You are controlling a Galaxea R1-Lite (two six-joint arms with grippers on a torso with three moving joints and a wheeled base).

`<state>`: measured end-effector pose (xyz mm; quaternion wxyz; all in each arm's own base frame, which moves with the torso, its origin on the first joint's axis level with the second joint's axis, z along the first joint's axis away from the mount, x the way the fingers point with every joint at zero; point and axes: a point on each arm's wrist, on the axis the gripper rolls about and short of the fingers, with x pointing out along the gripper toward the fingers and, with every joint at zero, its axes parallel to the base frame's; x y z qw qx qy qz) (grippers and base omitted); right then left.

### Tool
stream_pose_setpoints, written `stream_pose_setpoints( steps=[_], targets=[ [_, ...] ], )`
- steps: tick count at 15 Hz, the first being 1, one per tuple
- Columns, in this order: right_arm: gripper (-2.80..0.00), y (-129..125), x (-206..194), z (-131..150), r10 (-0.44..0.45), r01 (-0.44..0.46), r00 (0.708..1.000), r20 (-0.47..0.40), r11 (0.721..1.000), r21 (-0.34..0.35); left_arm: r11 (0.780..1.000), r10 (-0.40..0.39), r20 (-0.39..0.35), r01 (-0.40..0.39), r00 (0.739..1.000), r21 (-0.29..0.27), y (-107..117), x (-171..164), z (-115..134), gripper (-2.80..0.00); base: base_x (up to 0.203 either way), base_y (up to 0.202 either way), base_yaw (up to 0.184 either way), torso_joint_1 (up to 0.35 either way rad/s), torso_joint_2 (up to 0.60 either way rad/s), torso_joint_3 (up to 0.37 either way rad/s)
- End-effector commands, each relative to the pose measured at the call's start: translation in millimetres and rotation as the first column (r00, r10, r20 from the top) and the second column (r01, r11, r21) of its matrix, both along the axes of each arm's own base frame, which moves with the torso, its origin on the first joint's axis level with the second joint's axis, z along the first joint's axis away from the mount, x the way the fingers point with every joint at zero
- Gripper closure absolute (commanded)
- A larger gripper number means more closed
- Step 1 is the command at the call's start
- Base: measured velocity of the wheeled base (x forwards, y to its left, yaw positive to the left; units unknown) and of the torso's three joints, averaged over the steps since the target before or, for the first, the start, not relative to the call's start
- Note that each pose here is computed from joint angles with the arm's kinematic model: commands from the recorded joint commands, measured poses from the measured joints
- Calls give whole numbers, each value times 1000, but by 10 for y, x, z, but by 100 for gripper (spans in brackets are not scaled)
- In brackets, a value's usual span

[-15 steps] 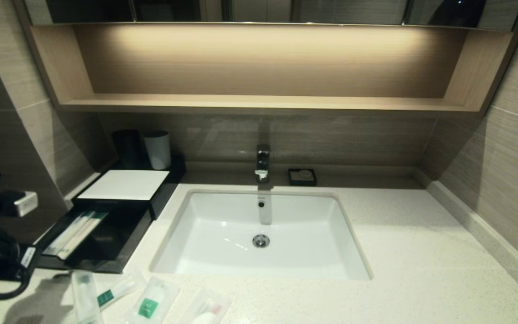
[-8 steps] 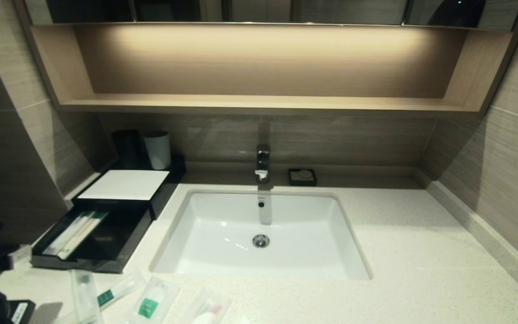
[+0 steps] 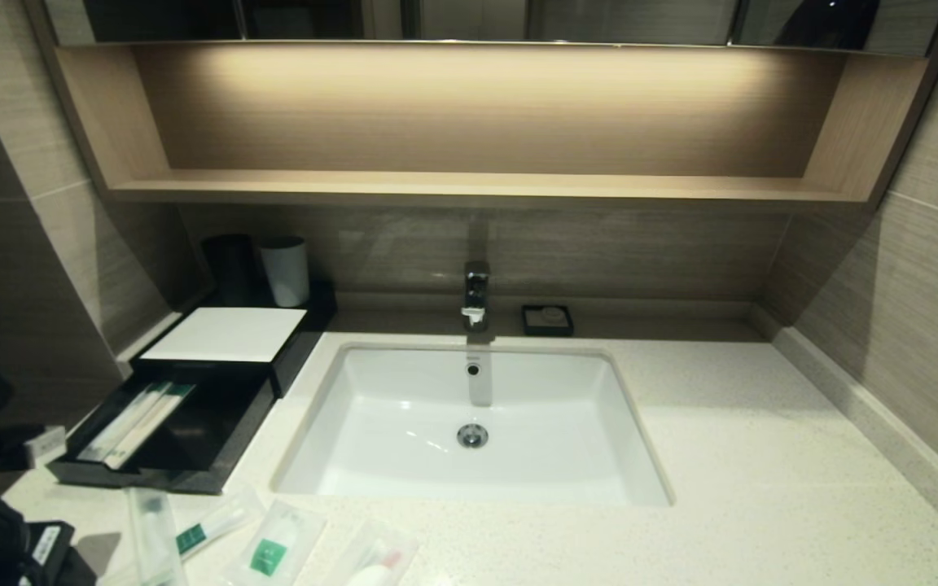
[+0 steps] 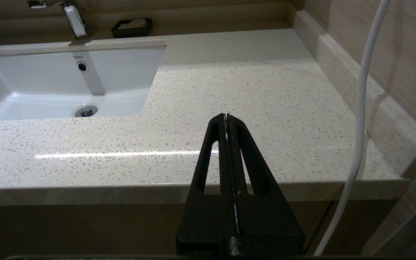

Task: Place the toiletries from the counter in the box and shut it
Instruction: Pick up the bathroom toiletry

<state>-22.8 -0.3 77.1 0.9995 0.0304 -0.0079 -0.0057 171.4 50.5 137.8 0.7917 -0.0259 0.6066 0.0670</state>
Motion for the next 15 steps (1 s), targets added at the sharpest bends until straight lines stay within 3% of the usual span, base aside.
stream_pose_setpoints(
  steps=[1, 6, 15],
  targets=[
    [0, 0, 1, 2, 0, 0, 1000, 0, 1000, 1, 1000, -1, -74, 0, 997, -21, 29, 97, -132, -280, 0, 0, 0, 0, 0, 0],
    [0, 0, 1, 1, 1, -1, 1000, -1, 1000, 1, 997, -13, -127, 3, 992, -76, 47, 187, -247, -280, 0, 0, 0, 0, 0, 0],
    [0, 0, 1, 2, 1, -1, 1000, 0, 1000, 1, 996, -16, -159, 2, 987, -88, 67, 257, -315, -280, 0, 0, 0, 0, 0, 0]
  ],
)
